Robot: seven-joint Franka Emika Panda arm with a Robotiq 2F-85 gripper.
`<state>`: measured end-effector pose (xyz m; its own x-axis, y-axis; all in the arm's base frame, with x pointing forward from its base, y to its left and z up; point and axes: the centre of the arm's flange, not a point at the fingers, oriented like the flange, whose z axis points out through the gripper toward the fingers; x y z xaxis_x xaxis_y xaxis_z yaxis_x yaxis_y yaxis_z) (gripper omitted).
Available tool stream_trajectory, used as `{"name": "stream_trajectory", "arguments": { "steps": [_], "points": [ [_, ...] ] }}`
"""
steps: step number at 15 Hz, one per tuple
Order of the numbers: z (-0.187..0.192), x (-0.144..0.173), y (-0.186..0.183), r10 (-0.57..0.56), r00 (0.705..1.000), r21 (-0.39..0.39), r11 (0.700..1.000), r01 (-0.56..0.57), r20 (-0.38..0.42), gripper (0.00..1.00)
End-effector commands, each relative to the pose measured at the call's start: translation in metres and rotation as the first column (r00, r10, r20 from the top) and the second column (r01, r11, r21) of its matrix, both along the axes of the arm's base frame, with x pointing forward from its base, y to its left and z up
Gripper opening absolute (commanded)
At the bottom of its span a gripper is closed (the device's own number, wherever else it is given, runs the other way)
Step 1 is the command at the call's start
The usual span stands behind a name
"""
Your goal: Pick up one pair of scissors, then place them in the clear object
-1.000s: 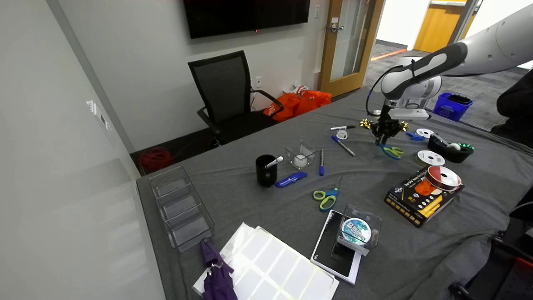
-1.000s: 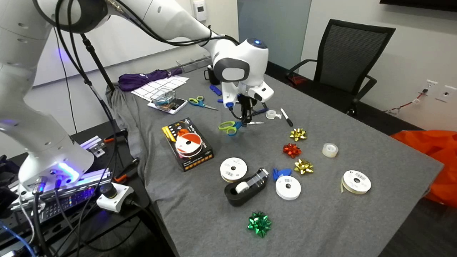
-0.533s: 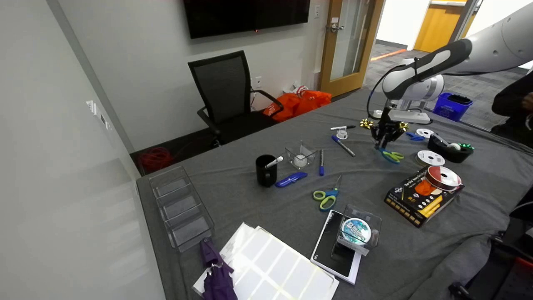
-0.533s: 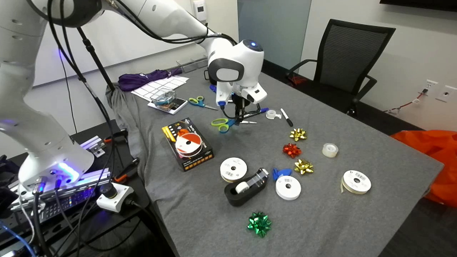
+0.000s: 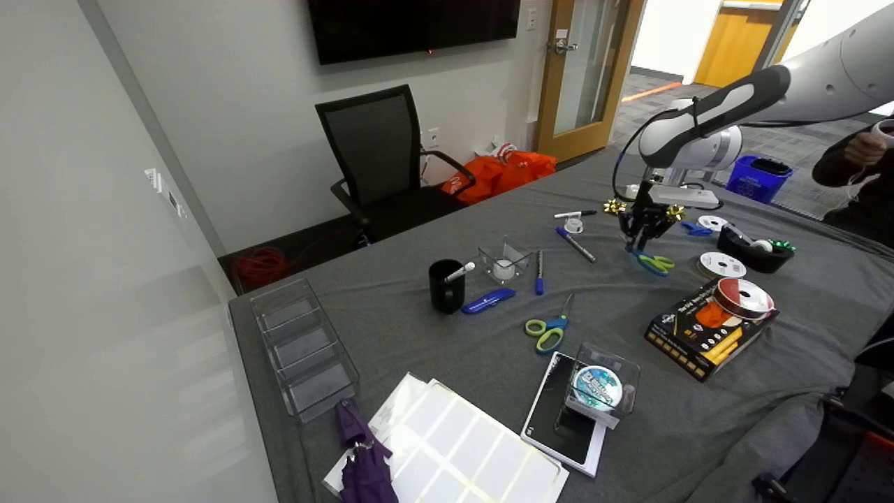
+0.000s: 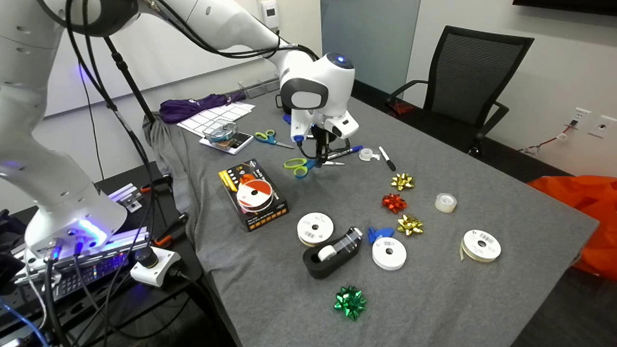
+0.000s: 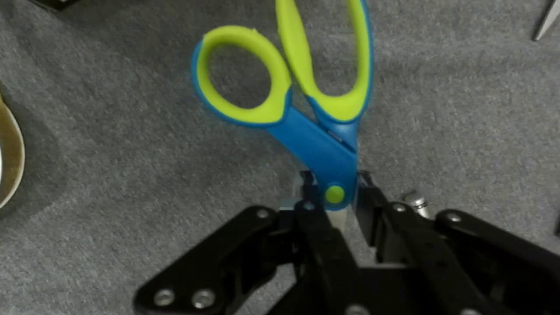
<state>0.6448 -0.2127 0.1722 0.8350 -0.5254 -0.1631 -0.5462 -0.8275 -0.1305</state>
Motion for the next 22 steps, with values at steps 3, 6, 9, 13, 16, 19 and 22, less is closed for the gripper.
{"name": "stream_trajectory", "arguments": {
  "steps": [3,6,9,13,16,19,22],
  "points": [
    [0.025,-0.012,0.060,0.039,0.999,0.076,0.996,-0.040,0.022,0.06],
    [0.039,-0.010,0.100,0.034,0.999,0.125,0.991,-0.039,0.037,0.06],
    [0.058,-0.008,0.146,0.008,0.999,0.175,0.985,-0.016,0.048,0.06],
    [0.106,0.017,0.203,-0.050,0.997,0.238,0.971,0.035,0.057,0.06],
    [0.126,0.028,0.237,-0.115,0.993,0.265,0.959,0.104,0.024,0.06],
    [0.135,0.042,0.257,-0.183,0.983,0.274,0.945,0.179,-0.013,0.06],
    [0.141,0.061,0.267,-0.242,0.967,0.297,0.920,0.256,-0.084,0.06]
  ]
}}
